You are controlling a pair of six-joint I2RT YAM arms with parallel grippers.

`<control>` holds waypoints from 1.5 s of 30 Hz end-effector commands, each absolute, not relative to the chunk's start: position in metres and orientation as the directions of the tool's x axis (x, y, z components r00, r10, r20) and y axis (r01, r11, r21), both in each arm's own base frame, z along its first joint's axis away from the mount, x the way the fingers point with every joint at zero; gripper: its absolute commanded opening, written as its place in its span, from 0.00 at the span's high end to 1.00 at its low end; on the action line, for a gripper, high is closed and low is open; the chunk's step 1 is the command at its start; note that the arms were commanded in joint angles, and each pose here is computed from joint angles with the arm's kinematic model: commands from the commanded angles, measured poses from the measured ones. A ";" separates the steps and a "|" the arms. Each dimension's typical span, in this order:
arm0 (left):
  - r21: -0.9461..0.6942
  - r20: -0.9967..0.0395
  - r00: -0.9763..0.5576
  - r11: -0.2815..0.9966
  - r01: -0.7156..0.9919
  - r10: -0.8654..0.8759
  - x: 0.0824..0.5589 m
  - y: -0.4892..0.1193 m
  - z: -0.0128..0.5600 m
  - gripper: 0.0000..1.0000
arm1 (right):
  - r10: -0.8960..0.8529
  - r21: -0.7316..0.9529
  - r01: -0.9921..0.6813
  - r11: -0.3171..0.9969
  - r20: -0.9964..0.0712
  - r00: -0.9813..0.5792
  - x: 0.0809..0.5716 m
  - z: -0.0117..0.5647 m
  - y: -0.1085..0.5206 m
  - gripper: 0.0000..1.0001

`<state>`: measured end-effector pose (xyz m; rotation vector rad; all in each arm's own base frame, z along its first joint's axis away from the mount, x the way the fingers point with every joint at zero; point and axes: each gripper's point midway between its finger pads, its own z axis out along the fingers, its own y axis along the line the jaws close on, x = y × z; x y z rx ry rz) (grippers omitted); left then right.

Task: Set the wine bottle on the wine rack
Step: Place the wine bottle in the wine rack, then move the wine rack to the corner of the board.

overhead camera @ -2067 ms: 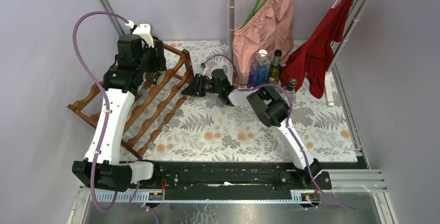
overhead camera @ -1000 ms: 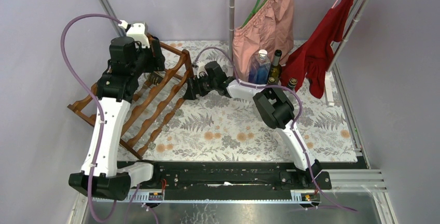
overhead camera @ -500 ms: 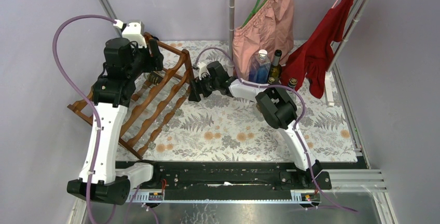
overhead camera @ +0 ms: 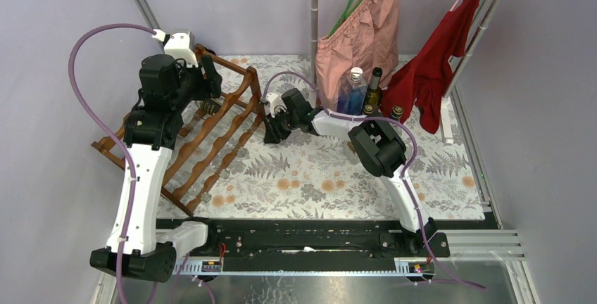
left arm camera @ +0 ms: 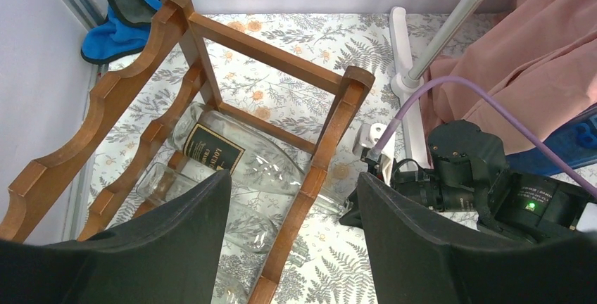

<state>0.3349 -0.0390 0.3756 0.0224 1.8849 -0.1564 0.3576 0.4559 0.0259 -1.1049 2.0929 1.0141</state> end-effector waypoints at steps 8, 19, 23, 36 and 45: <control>-0.115 -0.968 -0.233 0.987 0.111 -0.087 0.334 -0.043 0.397 0.27 | -0.338 0.361 -0.885 0.295 -0.826 -0.450 0.367 0.082 0.493 0.66; -0.127 -0.967 -0.234 0.985 0.118 -0.096 0.336 -0.045 0.399 0.27 | -0.345 0.386 -0.866 0.318 -0.803 -0.486 0.369 0.076 0.499 0.42; -0.137 -0.969 -0.224 0.983 0.125 -0.107 0.334 -0.047 0.404 0.27 | -0.402 0.319 -0.879 0.353 -0.797 -0.451 0.370 0.079 0.476 0.19; -0.119 -0.930 -0.362 0.983 0.139 -0.061 0.332 -0.049 0.384 0.27 | -0.474 0.290 -0.954 0.074 -0.831 -0.290 0.316 0.155 0.430 0.15; -0.172 -0.779 -0.626 0.946 0.274 0.040 0.331 -0.073 0.310 0.26 | -0.403 0.251 -0.925 -0.285 -0.907 -0.122 0.236 0.235 0.391 0.17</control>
